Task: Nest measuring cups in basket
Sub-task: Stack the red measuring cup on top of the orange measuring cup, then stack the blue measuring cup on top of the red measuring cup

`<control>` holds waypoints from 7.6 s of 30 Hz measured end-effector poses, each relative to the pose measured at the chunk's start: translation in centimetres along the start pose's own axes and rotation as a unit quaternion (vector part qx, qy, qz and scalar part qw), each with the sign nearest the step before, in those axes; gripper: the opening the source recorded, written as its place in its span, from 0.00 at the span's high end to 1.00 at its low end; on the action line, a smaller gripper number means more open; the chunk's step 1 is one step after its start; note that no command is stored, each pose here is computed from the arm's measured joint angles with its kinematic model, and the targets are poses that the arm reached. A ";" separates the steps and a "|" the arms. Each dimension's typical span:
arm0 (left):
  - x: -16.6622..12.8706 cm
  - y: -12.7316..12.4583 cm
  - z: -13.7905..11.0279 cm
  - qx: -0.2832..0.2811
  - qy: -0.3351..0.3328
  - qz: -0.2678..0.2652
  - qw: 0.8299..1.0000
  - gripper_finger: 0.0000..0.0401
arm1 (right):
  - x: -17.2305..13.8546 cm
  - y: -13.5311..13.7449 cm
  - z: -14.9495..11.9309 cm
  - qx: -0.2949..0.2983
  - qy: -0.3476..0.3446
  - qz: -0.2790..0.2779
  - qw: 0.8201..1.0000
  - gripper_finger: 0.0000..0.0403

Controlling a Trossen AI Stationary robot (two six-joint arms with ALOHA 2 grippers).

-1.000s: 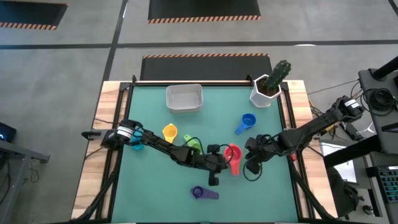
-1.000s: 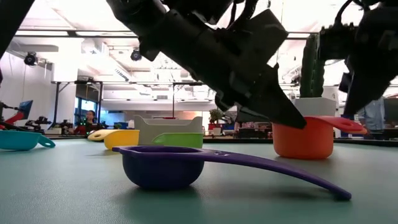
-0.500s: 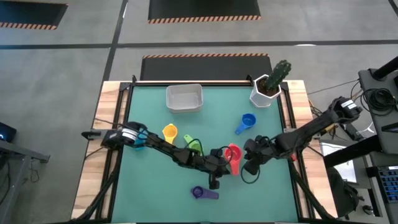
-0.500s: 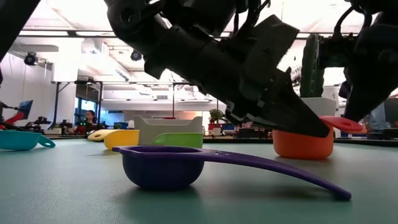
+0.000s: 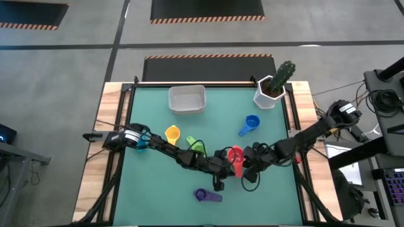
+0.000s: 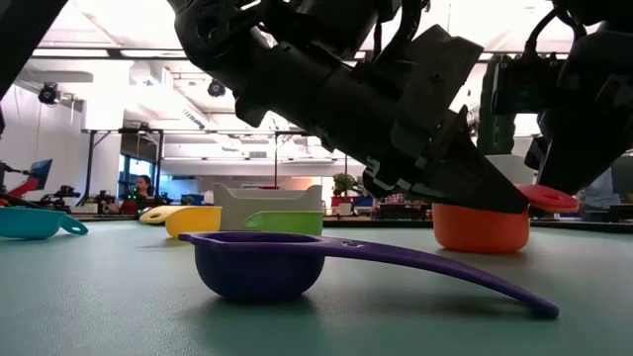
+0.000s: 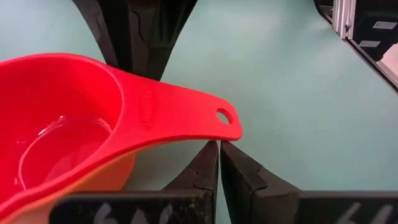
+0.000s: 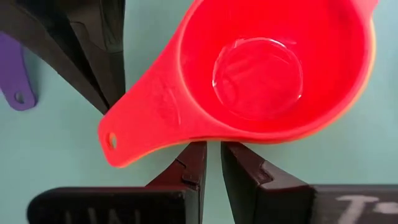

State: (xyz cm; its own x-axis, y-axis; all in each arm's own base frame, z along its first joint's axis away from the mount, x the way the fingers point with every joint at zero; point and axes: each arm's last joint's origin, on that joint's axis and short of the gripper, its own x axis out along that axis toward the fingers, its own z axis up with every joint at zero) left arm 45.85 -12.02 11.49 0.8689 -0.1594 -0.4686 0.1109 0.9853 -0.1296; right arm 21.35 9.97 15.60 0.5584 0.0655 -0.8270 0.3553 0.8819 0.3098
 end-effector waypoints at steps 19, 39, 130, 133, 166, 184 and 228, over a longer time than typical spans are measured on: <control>-0.8 0.0 0.6 0.005 0.015 0.004 1.000 1.00 | -0.9 -0.8 -0.6 0.005 0.053 -0.015 0.998 0.91; -20.8 0.2 5.6 0.140 -0.035 0.115 0.983 1.00 | -6.4 -1.9 0.8 0.014 -0.080 -0.004 0.997 0.91; -32.5 3.1 1.1 0.101 -0.139 0.263 0.949 1.00 | -2.2 -12.1 8.3 -0.305 0.230 -0.215 0.899 0.69; -32.5 3.1 1.1 0.102 -0.139 0.263 0.949 1.00 | -2.0 -12.2 8.2 -0.305 0.233 -0.215 0.898 0.75; -32.5 3.1 1.2 0.102 -0.141 0.263 0.949 1.00 | -8.1 -8.0 13.0 -0.320 0.115 -0.132 0.931 0.98; -32.5 3.1 1.2 0.101 -0.143 0.263 0.949 1.00 | -9.6 2.2 8.8 -0.723 0.110 0.053 0.680 0.98; -32.6 3.0 1.4 0.098 -0.152 0.262 0.948 1.00 | -4.7 1.7 5.6 -0.707 0.091 -0.019 0.701 0.98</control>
State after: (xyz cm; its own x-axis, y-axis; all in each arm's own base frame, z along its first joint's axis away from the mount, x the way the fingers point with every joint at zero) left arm 18.56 -3.74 27.59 0.9250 0.3504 -0.1469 -0.3126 0.9216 0.2299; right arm 23.49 8.53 22.65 0.4183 -0.0266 -0.9079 -0.8027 0.4570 -0.3832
